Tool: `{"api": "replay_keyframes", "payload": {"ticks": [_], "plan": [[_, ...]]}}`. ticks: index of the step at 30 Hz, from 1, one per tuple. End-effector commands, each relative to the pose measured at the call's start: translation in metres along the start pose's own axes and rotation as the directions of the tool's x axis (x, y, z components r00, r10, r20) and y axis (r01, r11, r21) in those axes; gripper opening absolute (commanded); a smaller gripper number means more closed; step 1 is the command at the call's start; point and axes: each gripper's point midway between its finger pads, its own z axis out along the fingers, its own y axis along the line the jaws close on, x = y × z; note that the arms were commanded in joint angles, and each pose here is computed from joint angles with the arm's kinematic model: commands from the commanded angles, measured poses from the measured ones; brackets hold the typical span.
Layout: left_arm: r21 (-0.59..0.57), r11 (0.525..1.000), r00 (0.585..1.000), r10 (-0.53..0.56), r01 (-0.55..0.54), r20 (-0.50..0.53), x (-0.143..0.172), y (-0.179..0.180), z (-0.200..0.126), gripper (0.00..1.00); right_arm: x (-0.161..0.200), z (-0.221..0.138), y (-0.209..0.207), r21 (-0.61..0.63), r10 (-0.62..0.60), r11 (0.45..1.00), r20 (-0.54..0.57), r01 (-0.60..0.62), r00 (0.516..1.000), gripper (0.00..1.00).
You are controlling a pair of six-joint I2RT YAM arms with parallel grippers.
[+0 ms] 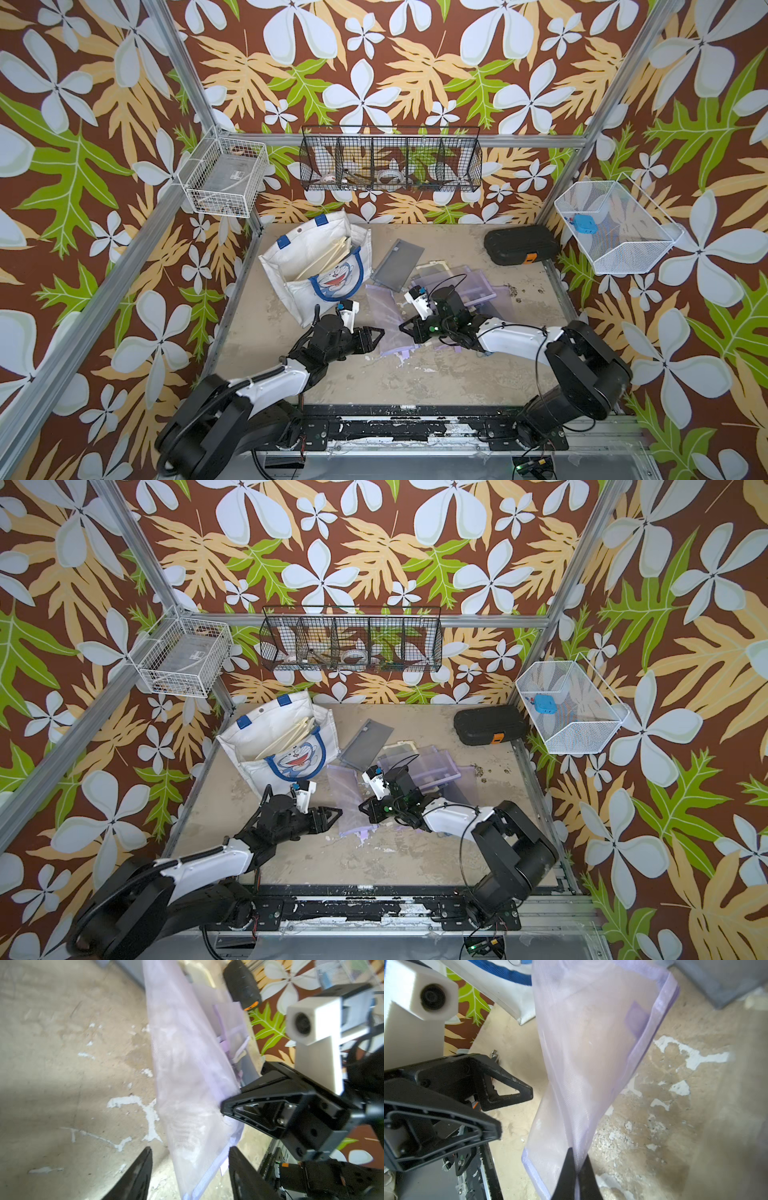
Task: Put the pencil pouch into the canvas bag
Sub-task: Pick up the pencil case from the center of the board.
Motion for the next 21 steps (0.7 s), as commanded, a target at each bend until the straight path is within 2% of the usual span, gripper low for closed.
{"api": "replay_keyframes", "payload": {"ticks": [1, 4, 10, 15, 18, 21], "plan": [[0.014, 0.994, 0.994, 0.107, -0.107, 0.006, -0.004, -0.013, -0.016, 0.73, -0.007, -0.021, 0.016, -0.024, -0.063, 0.998, 0.036, 0.064, 0.997, 0.00], [0.061, 0.985, 0.986, 0.159, -0.161, 0.042, -0.019, -0.036, -0.027, 0.78, -0.017, -0.043, 0.032, -0.040, -0.116, 0.992, 0.081, 0.119, 0.990, 0.00], [0.193, 0.963, 0.977, 0.165, -0.189, 0.136, -0.050, -0.086, -0.041, 0.77, -0.034, -0.074, 0.068, -0.125, -0.186, 0.970, 0.178, 0.210, 0.966, 0.00], [0.263, 0.933, 0.965, 0.208, -0.244, 0.159, -0.059, -0.119, -0.043, 0.58, -0.038, -0.081, 0.080, -0.156, -0.220, 0.955, 0.194, 0.252, 0.956, 0.00], [0.285, 0.923, 0.963, 0.222, -0.258, 0.154, -0.059, -0.130, -0.040, 0.50, -0.037, -0.080, 0.083, -0.171, -0.233, 0.949, 0.189, 0.266, 0.954, 0.00], [0.293, 0.919, 0.961, 0.223, -0.262, 0.161, -0.061, -0.135, -0.038, 0.36, -0.037, -0.079, 0.083, -0.168, -0.241, 0.947, 0.188, 0.273, 0.952, 0.01]]}}
